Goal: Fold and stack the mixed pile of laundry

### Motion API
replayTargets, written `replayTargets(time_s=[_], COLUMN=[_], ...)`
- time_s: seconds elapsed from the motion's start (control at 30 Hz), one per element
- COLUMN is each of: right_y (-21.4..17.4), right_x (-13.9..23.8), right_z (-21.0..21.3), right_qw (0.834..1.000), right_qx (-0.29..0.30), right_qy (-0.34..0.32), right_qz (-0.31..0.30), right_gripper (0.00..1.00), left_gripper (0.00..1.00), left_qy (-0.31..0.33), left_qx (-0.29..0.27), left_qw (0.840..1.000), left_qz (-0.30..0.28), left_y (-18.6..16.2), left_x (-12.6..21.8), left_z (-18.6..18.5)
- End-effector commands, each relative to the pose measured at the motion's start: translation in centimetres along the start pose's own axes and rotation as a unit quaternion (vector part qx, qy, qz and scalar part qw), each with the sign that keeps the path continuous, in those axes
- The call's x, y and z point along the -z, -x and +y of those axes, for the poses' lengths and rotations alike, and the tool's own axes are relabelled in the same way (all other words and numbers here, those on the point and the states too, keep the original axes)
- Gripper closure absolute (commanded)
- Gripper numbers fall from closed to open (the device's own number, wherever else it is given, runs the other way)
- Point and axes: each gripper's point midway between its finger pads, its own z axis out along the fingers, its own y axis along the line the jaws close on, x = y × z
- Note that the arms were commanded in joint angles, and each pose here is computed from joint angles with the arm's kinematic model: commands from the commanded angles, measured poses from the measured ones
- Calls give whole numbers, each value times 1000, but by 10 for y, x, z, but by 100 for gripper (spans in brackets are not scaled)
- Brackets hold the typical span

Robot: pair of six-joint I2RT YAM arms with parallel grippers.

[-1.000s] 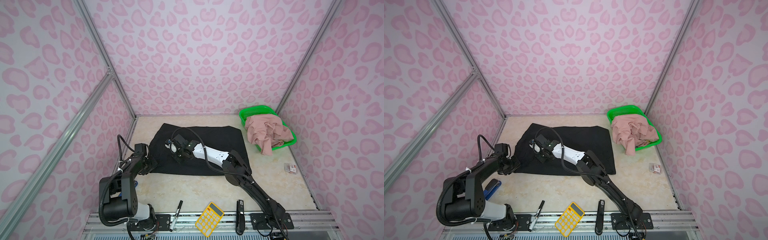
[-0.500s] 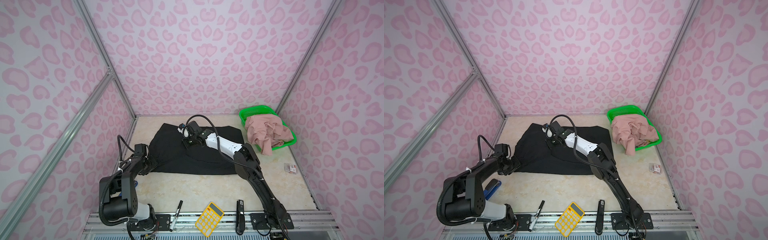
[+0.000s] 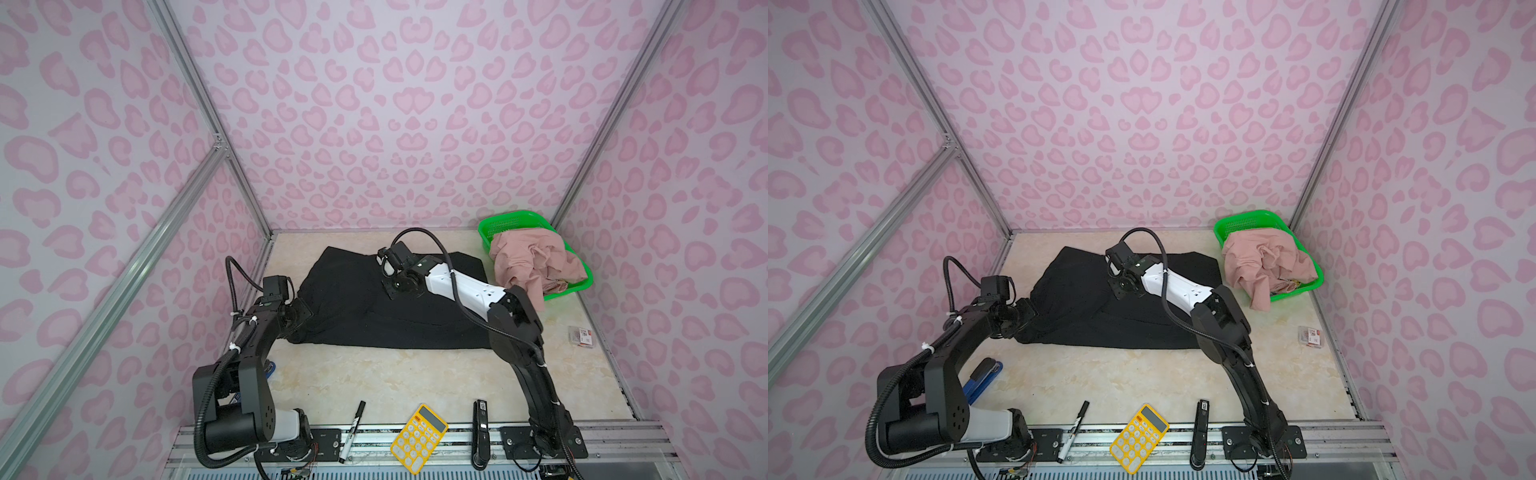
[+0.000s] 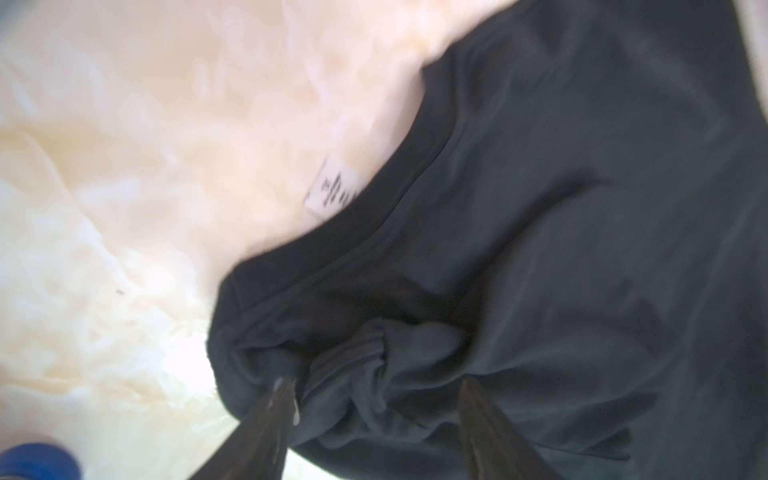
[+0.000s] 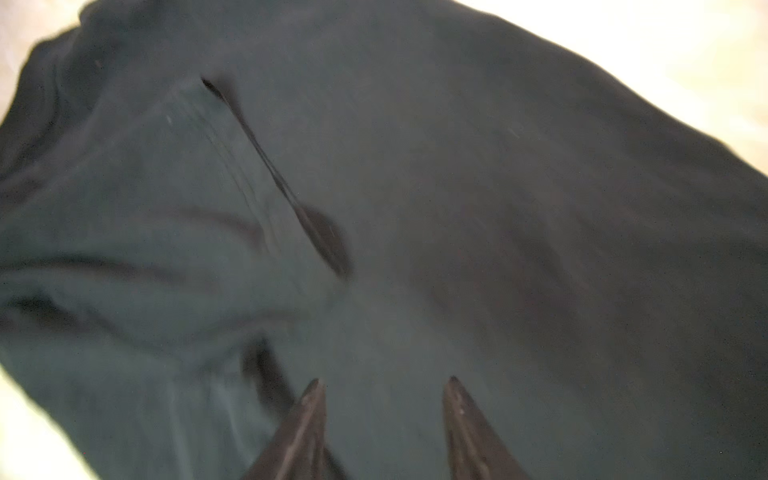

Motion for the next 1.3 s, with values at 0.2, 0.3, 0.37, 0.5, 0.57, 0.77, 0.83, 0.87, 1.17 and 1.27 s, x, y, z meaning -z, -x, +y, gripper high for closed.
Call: replayTargets(time_s=[0.2, 0.3, 0.37, 0.5, 0.57, 0.77, 0.83, 0.87, 1.17, 1.27], right_y=[-134, -179, -203, -233, -245, -278, -285, -288, -299, -308], right_x=[81, 101, 113, 117, 115, 109, 104, 101, 90, 97], right_z=[-104, -127, -141, -158, -166, -192, -194, -194, -178, -181], right_qw=[978, 962, 950, 935, 928, 903, 899, 898, 893, 887], right_qx=[-136, -191, -226, -274, -290, -341, -358, -365, -402, -410], right_qy=[-154, -187, -208, -214, -220, -244, -235, -227, -173, -181], right_qz=[49, 60, 62, 67, 77, 89, 90, 92, 100, 105], right_gripper=[44, 41, 37, 37, 37, 39, 41, 43, 70, 85], left_gripper=[26, 25, 26, 28, 31, 40, 44, 46, 71, 81], left_qy=[51, 66, 86, 102, 104, 111, 108, 103, 78, 72], left_qx=[-7, 6, 14, 26, 25, 27, 33, 37, 63, 73], left_qw=[999, 998, 996, 994, 994, 993, 993, 994, 993, 993], left_qz=[-2, 0, -2, 1, 10, 13, 20, 25, 55, 61], left_y=[-7, -20, -26, -32, -32, -16, -14, -14, -19, -20], left_x=[18, 12, 8, -4, -14, -24, -26, -28, -41, -43], left_z=[22, 34, 46, 54, 53, 52, 55, 56, 66, 68])
